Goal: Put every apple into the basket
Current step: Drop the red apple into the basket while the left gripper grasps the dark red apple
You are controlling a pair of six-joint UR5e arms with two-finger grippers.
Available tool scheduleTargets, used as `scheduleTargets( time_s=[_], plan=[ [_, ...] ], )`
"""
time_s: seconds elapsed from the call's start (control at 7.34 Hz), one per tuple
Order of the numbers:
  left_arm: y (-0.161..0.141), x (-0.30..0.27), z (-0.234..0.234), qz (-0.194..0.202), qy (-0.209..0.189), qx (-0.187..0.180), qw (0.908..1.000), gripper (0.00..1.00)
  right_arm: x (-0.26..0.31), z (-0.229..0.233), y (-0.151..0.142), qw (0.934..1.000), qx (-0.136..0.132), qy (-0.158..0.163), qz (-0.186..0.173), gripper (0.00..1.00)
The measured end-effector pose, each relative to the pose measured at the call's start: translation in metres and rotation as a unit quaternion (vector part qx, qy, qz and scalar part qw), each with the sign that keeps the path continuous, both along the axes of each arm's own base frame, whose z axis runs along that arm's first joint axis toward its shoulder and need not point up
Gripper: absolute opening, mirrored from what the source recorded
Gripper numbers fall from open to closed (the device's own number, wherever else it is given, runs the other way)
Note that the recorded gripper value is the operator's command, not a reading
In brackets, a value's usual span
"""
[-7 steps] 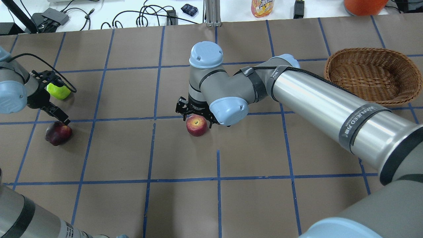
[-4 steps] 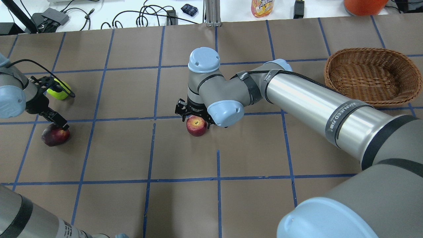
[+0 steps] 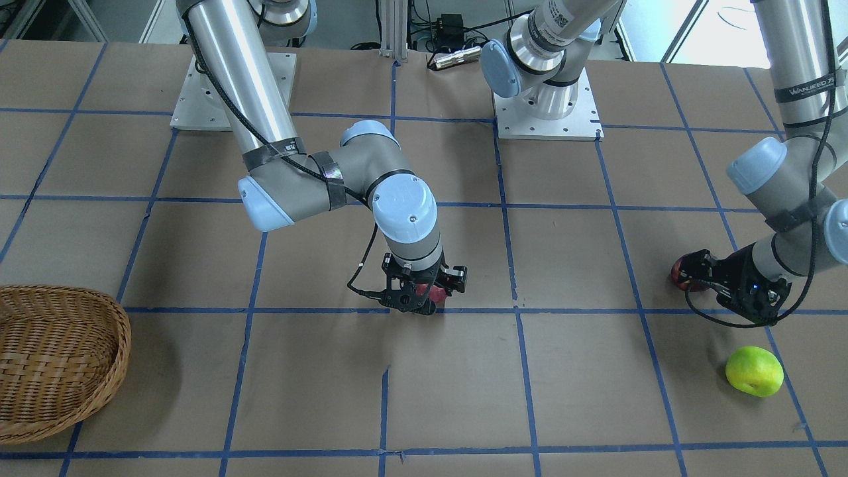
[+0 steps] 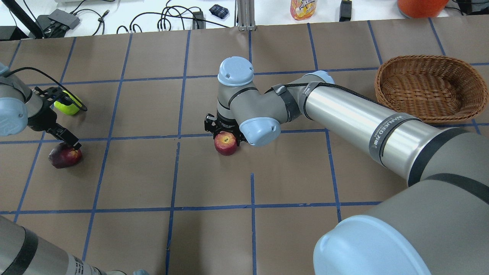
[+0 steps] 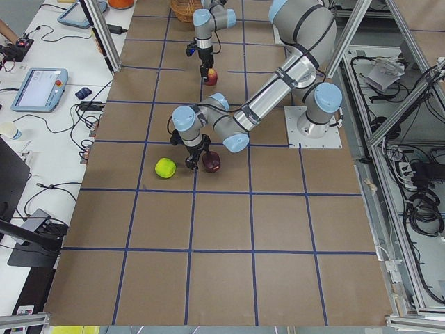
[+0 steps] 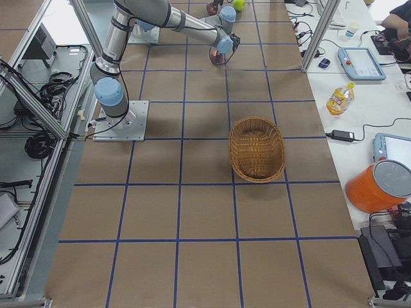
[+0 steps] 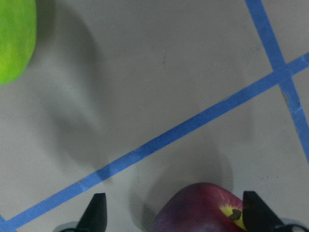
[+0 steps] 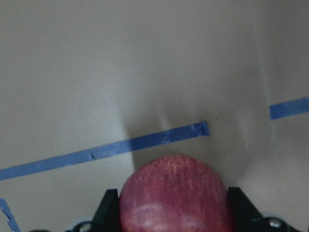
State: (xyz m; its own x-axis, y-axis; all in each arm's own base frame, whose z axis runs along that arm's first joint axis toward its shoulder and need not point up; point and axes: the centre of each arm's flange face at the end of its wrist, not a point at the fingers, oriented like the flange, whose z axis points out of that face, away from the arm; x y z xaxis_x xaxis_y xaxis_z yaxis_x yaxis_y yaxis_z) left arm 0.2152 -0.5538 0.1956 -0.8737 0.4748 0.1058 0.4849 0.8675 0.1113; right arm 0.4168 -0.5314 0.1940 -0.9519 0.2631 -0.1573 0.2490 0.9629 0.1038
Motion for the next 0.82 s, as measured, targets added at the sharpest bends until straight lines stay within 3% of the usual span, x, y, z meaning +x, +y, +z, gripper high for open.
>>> scheduleTargets(
  time_s=[0.41, 0.82],
  plan=[
    [0.011, -0.011, -0.009, 0.007, 0.034, 0.013, 0.9993, 1.0, -0.031, 0.059, -0.008, 0.9996, -0.022, -0.002, 0.015, 0.0],
    [0.028, -0.015, -0.011, 0.014, 0.036, 0.022, 0.999, 1.0, -0.163, 0.133, -0.036, 0.9998, -0.006, 0.015, 0.015, 0.0]
  ],
)
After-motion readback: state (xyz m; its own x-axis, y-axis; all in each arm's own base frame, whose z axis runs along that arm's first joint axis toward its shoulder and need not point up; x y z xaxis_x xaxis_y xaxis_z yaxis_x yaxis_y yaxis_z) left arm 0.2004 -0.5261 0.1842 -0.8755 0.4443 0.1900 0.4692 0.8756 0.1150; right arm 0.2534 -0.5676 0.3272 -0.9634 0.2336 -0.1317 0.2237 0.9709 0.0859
